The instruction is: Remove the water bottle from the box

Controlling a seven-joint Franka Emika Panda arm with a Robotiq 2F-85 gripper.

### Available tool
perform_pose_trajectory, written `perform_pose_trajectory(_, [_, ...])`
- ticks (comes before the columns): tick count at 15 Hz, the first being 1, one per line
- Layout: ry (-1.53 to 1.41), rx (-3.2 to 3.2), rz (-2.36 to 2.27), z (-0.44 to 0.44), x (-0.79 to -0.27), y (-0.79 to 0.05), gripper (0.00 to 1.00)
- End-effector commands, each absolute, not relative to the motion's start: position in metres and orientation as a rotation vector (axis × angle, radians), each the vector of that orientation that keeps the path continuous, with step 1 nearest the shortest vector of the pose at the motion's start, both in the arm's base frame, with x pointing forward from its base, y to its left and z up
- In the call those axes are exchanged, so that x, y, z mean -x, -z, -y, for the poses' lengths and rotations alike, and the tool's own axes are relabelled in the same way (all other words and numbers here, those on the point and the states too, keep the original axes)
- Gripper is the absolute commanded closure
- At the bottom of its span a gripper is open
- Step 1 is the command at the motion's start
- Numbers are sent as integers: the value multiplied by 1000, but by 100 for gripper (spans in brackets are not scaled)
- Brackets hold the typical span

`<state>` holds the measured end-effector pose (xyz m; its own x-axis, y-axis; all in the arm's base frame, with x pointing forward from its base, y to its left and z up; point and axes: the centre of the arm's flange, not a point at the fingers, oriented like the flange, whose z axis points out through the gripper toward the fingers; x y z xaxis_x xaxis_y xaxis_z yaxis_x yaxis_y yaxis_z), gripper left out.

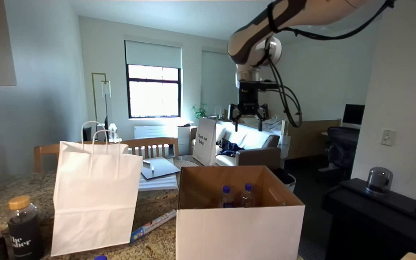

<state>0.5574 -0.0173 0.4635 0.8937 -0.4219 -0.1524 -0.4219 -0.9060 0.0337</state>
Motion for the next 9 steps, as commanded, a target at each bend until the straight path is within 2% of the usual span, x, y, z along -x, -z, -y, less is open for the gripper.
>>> perform_pose_trajectory(1, [-273,2936,-962,90,-516,-403,0])
perform_pose_trajectory(5, [-332,2762,-1225,133,-491,-332,0])
perform_pose_trajectory(9, [-248,2652,-1317,123,-483,-345,0])
